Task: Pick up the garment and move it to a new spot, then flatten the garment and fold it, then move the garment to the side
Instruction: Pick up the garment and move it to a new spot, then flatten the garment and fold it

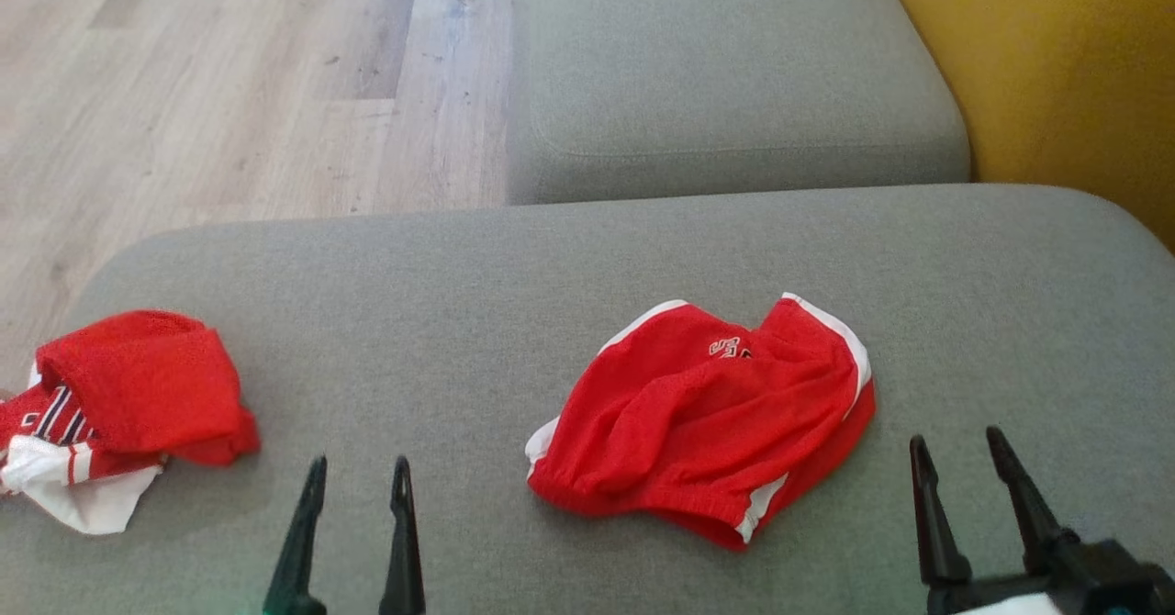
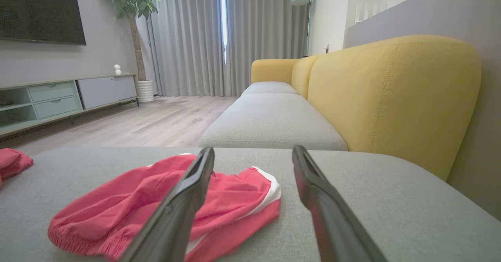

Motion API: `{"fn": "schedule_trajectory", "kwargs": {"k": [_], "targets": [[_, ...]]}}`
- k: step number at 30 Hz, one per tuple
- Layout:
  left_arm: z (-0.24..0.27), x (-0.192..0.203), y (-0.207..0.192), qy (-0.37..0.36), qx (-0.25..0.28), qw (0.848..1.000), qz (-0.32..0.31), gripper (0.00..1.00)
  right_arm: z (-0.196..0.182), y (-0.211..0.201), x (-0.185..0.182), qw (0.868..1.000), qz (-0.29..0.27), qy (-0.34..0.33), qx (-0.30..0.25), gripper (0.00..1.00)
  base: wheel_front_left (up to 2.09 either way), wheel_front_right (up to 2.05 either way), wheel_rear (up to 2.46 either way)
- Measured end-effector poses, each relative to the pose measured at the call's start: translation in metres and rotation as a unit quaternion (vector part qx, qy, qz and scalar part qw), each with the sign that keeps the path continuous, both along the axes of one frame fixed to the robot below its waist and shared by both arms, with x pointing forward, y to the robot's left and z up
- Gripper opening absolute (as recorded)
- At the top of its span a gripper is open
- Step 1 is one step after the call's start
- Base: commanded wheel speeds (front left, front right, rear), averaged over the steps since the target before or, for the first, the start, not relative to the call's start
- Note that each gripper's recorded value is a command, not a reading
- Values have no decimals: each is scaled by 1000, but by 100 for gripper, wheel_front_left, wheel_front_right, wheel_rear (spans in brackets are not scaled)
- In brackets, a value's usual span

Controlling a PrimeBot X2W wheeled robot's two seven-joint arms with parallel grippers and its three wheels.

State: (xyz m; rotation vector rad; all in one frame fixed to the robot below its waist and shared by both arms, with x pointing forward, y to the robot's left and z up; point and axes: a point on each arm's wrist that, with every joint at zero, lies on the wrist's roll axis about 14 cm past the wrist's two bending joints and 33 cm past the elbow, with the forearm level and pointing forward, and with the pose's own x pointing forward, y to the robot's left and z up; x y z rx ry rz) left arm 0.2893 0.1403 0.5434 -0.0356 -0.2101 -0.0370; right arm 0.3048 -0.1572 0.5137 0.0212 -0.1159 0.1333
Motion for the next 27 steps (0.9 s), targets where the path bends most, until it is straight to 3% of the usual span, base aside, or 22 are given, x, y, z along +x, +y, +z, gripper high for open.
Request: {"fn": "schedule_trajectory", "kwargs": {"k": [27], "targets": [[-26,-15,-8,36,14,999,-14,100,-12,3,-5,1000,5,20,2,100,0,0,0]]}}
